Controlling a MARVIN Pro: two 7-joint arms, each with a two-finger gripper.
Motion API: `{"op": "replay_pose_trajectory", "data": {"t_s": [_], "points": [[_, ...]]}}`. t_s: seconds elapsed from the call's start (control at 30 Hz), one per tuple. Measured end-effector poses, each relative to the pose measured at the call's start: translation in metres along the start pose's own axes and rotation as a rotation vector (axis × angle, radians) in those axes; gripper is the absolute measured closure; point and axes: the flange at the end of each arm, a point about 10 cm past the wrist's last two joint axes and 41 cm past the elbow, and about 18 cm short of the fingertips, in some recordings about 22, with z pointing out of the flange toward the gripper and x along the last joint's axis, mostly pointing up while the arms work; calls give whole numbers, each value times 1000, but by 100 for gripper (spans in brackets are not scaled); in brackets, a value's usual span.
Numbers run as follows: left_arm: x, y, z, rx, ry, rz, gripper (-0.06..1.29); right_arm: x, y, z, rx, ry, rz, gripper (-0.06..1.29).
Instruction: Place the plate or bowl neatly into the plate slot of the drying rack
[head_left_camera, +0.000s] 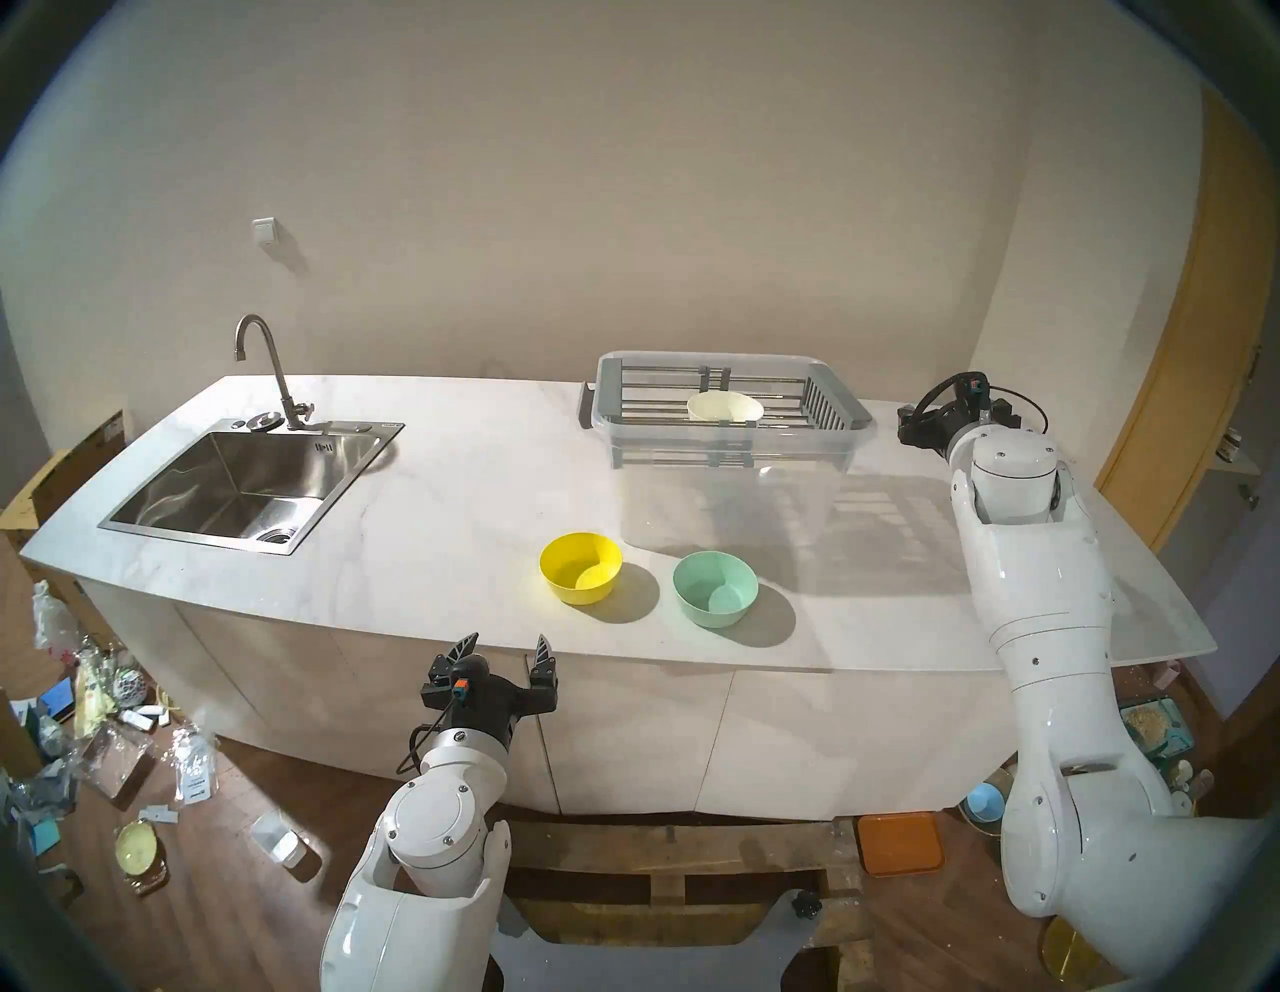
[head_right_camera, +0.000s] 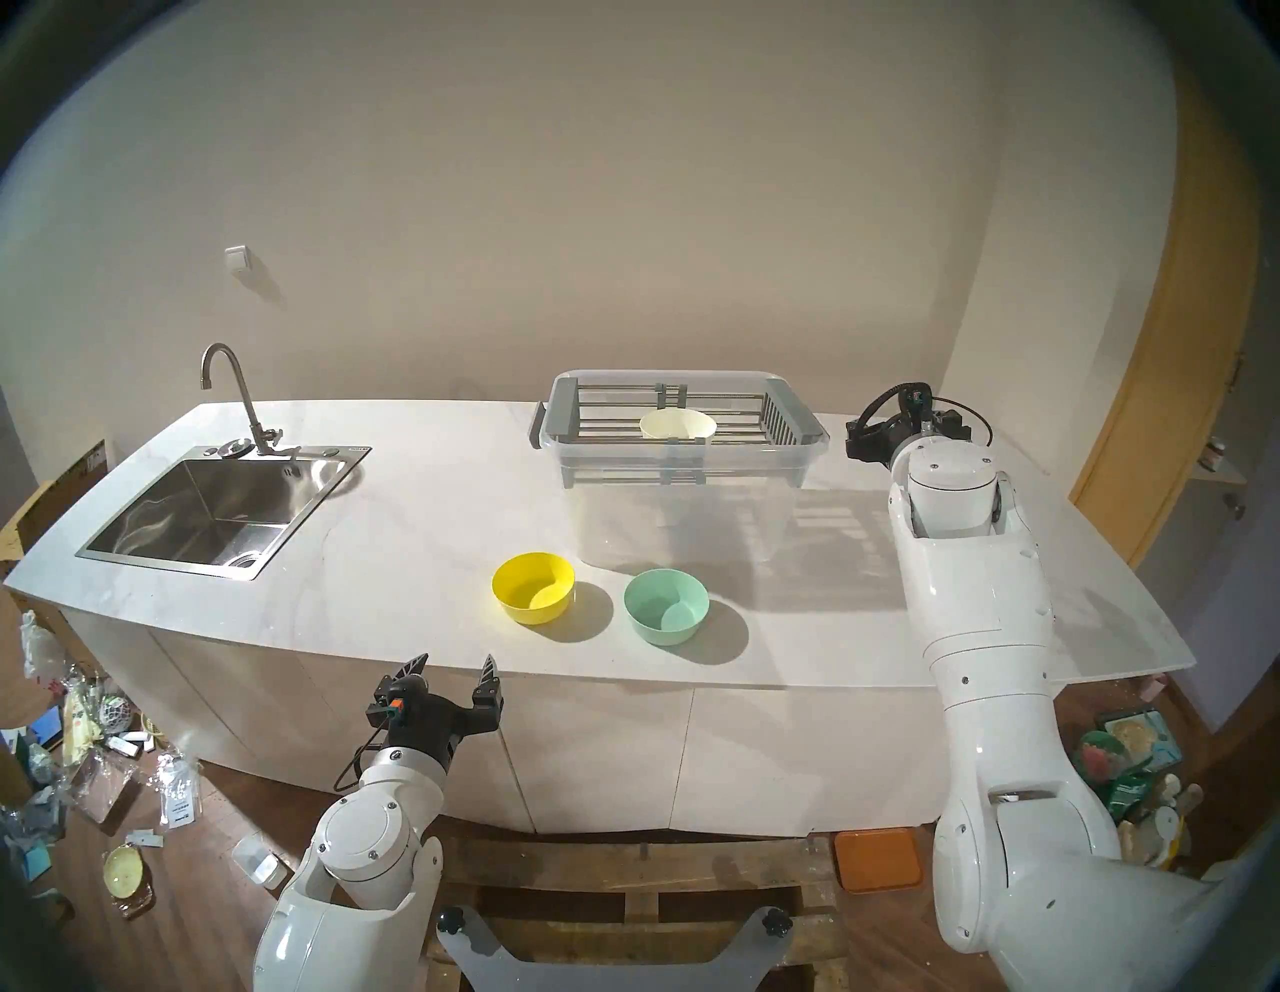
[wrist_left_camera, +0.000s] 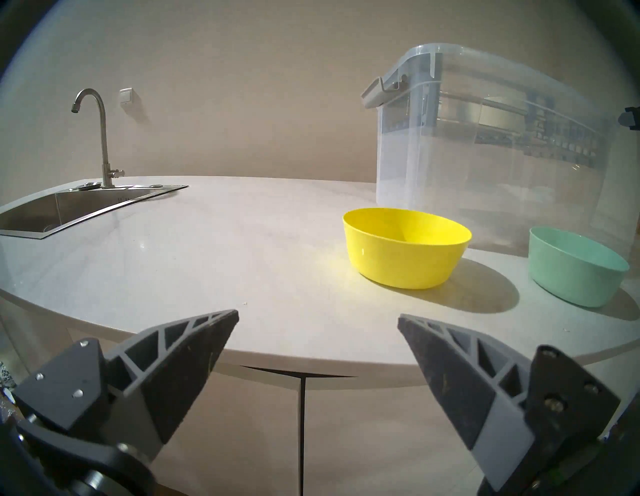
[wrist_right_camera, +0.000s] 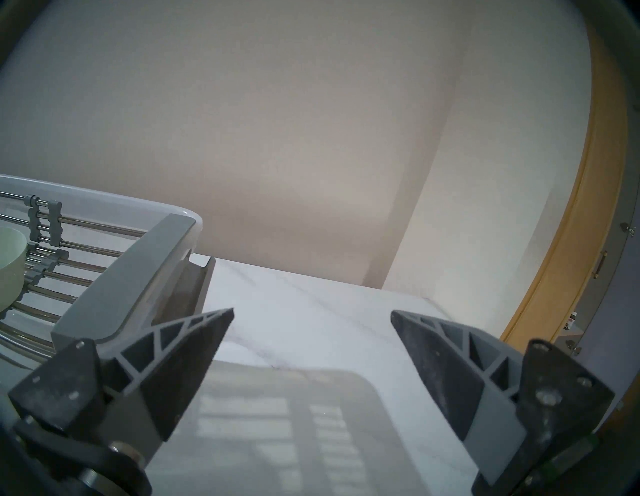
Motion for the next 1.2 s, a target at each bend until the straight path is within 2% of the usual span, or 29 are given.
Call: {"op": "replay_pose_trajectory", "data": {"t_s": [0.07, 0.13, 0.2, 0.3, 0.33, 0.4, 0.47, 0.53, 0.8, 0.9, 0.97, 1.03, 1.2], "points": [[0, -1, 0, -5, 0, 0, -2, 0, 0, 0, 0, 0, 0, 0], [-1, -2, 0, 1, 3, -52, -2, 0, 0, 0, 0, -1, 0, 0], [8, -10, 4, 17, 15, -70, -2, -1, 0, 0, 1, -3, 0, 0], [61, -36, 17, 67, 147, -70, -2, -2, 0, 1, 1, -7, 1, 0], [90, -45, 21, 83, 212, -74, -2, -3, 0, 1, 1, -8, 1, 0], [125, -48, 24, 84, 284, -86, -2, -3, 0, 1, 1, -8, 1, 0], [146, -47, 30, 71, 301, -118, -2, -3, 0, 1, 1, -8, 1, 0], [153, -43, 39, 50, 267, -162, -2, -3, 0, 1, 1, -8, 1, 0], [165, -24, 74, -78, 79, -427, -2, -3, 0, 1, 1, -8, 2, 0], [177, -22, 85, -101, 44, -466, -2, -3, 0, 1, 1, -8, 2, 0], [178, -23, 89, -100, 27, -481, -2, -2, 0, 1, 1, -7, 2, 0], [179, -26, 97, -85, -29, -494, -2, -2, 0, 1, 1, -7, 2, 0], [193, -32, 110, -35, -94, -472, -2, -2, 0, 1, 1, -7, 2, 0]]}}
